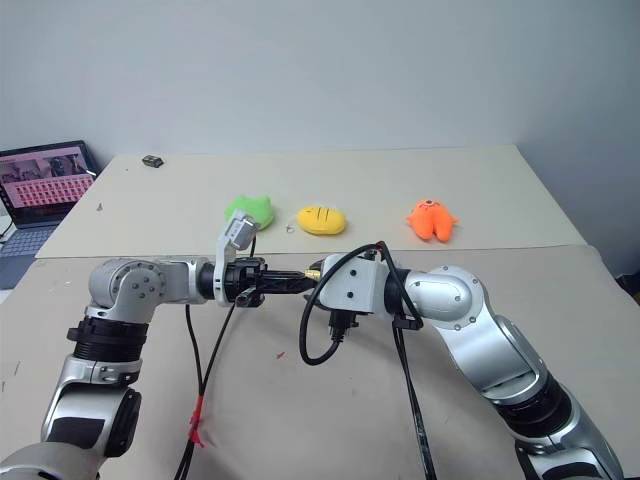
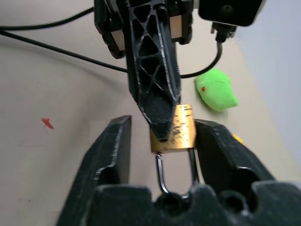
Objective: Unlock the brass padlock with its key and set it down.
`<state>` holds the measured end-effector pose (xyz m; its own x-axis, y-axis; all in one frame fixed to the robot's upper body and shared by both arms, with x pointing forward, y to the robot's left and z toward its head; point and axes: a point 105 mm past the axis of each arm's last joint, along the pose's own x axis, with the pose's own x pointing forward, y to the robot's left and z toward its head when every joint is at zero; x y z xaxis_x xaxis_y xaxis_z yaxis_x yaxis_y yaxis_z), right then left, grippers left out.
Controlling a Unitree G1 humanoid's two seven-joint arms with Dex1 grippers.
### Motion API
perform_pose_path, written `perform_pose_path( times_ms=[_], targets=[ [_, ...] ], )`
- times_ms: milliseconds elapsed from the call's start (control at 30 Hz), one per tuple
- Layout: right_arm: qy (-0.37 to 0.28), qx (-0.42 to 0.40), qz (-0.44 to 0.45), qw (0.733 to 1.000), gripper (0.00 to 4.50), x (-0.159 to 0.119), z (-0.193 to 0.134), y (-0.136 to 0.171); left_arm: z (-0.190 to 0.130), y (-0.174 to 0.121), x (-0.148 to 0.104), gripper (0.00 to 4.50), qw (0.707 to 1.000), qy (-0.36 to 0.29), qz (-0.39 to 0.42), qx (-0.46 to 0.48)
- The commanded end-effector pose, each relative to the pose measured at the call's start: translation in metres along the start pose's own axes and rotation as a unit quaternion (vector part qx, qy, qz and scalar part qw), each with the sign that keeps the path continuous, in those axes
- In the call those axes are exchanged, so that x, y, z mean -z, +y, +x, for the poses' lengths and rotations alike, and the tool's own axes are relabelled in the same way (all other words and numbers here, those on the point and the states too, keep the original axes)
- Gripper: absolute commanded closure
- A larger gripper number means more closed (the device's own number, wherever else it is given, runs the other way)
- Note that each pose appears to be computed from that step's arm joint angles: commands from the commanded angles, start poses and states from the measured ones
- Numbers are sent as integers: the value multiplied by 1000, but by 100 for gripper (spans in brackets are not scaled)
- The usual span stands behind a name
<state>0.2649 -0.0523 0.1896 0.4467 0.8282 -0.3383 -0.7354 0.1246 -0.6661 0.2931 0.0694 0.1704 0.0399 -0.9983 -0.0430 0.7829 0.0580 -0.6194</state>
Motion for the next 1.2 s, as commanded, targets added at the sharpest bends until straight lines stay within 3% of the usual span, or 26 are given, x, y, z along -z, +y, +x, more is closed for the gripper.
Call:
perform_pose_path(
  times_ms=[33, 167, 333, 400, 833, 1000, 1200],
  targets=[
    [-5, 4, 5, 1000, 107, -5, -9, -4, -1, -10, -15, 450, 999, -18, 32, 17],
    [-2, 4, 18, 1000, 107, -3, -16, -7, 0, -10, -14, 450, 999, -18, 32, 17],
    [16, 21, 27, 999, 246, 5, -31, -20, 0, -9, -13, 450, 999, -16, 32, 17],
    [24, 29, 25, 999, 326, 8, -36, -24, 0, -9, -13, 450, 999, -15, 32, 17],
    [11, 50, 38, 998, 326, 1, -42, -33, 2, -7, -12, 450, 999, -10, 37, 16],
    [2, 44, 51, 998, 447, -3, -43, -31, 2, -7, -12, 450, 999, -9, 38, 15],
    [4, 46, 54, 998, 447, -2, -43, -31, 2, -7, -12, 450, 999, -9, 38, 15]
  ],
)
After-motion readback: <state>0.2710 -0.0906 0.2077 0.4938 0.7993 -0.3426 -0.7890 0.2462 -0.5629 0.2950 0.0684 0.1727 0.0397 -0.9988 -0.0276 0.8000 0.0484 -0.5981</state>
